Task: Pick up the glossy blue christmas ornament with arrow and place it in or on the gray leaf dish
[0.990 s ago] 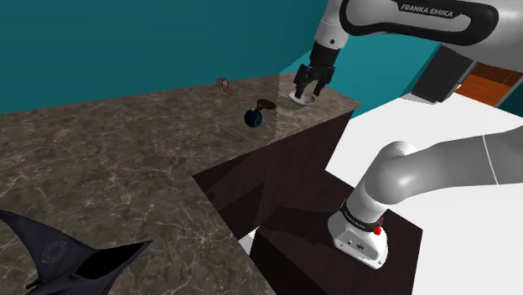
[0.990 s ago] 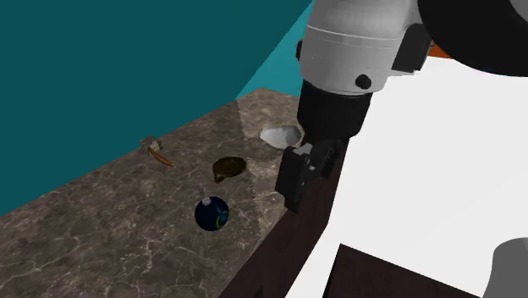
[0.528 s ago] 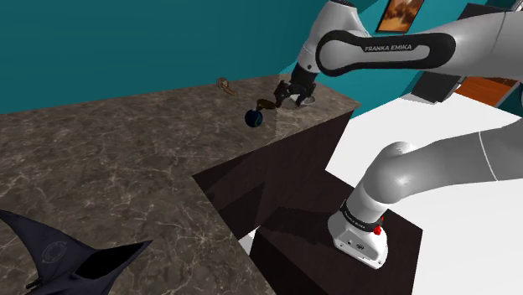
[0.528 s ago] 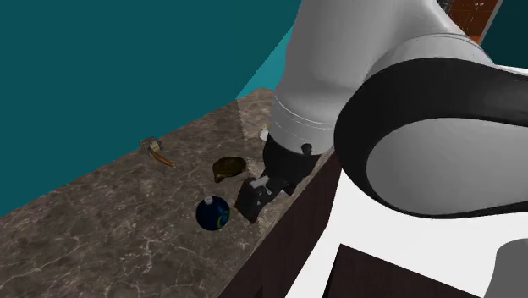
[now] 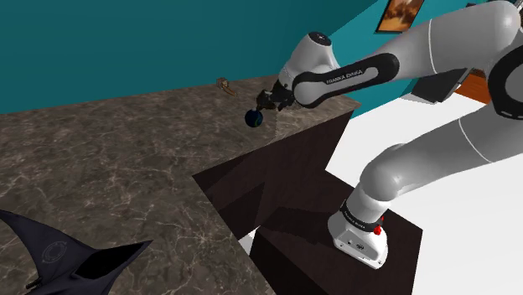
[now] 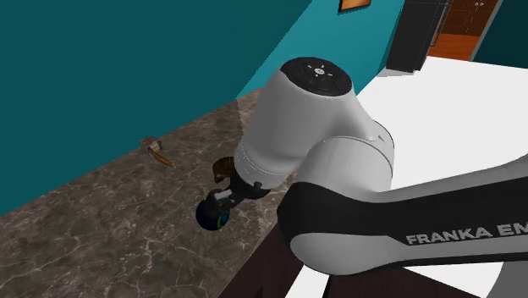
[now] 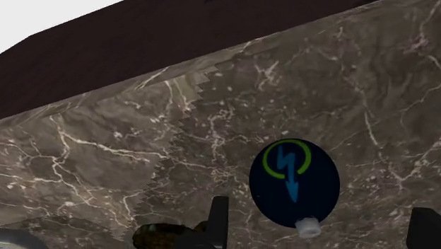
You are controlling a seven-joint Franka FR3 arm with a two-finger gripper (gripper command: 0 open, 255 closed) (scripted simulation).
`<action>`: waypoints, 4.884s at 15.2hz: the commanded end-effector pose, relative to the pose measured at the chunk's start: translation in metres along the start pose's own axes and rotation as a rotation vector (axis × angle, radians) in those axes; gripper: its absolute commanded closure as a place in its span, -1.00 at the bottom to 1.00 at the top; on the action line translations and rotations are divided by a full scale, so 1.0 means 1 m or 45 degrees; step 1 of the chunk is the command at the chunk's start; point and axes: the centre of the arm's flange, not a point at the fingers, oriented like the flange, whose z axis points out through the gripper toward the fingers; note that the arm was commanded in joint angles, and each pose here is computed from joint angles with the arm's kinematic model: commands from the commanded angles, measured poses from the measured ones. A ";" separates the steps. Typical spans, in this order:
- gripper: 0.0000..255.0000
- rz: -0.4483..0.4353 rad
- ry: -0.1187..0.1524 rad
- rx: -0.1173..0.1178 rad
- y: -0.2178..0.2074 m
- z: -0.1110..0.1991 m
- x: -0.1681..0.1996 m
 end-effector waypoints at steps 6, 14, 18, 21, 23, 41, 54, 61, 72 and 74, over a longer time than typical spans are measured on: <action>-1.00 0.114 0.204 0.000 -0.010 0.062 0.025; -1.00 0.114 0.204 0.000 -0.010 0.097 0.031; -1.00 0.114 0.204 0.000 -0.010 0.097 0.031; 1.00 0.114 0.204 0.000 -0.010 0.097 0.031; 1.00 0.114 0.204 0.000 -0.010 0.097 0.030; 1.00 0.114 0.204 0.000 -0.015 0.044 0.056; 1.00 0.114 0.204 0.000 -0.009 -0.010 0.089; 1.00 0.114 0.204 0.000 0.074 -0.005 0.130; 1.00 0.114 0.204 0.000 0.203 0.002 0.195; 1.00 0.114 0.204 0.000 0.227 0.004 0.206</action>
